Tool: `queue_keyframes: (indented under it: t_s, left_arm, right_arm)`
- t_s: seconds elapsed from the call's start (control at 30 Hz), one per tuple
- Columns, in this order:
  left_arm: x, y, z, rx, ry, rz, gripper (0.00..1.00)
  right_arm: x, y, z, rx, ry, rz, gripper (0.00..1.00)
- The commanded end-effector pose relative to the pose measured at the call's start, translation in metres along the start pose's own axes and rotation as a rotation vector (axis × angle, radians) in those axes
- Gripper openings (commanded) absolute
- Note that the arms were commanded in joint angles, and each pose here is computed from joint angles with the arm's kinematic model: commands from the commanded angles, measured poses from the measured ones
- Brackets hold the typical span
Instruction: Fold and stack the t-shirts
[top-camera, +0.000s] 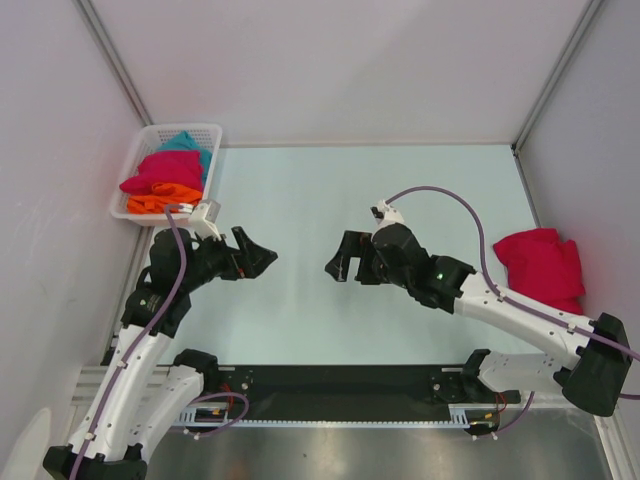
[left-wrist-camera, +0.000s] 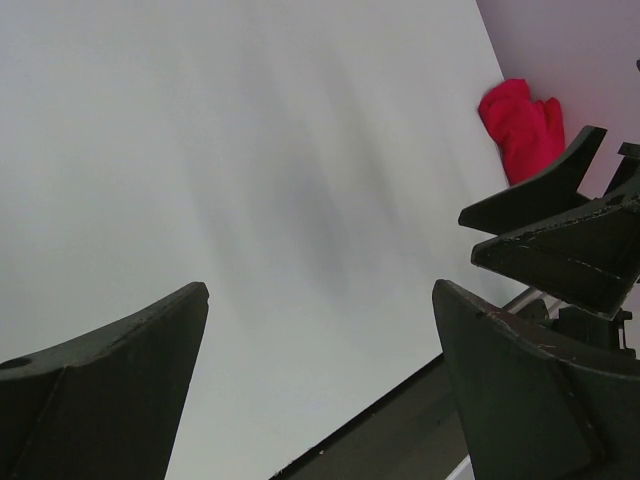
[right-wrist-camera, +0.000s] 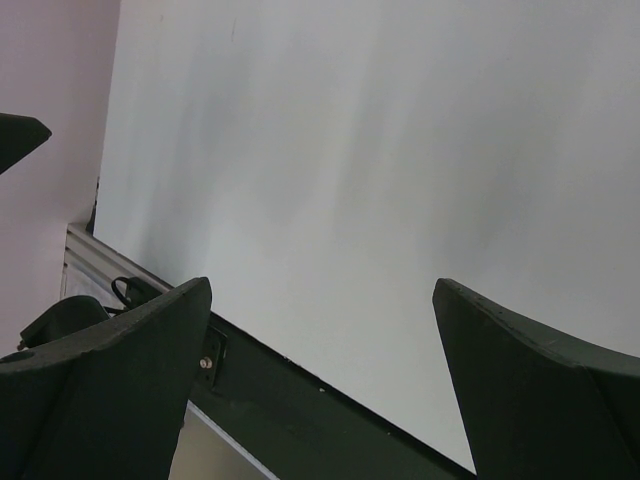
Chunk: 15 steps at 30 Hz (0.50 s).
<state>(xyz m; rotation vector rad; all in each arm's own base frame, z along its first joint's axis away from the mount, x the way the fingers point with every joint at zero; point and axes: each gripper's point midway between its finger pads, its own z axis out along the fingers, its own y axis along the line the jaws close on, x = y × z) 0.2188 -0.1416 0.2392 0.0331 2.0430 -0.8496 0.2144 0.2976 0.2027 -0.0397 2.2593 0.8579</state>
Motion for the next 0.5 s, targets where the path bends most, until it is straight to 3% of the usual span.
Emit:
queue_keyframes:
  t_s: [0.0, 0.47]
  left_arm:
    - [-0.0124, -0.0109, -0.0038, 0.037, -0.036, 0.004, 1.00]
    - [-0.0137, -0.0114, -0.0029, 0.038, -0.037, -0.001, 1.00]
  right_arm:
    - [-0.0119, 0.0074, -0.0025, 0.006, -0.026, 0.019, 1.00]
    - [-0.0126, -0.0006, 0.0000, 0.062, -0.015, 0.020, 1.00]
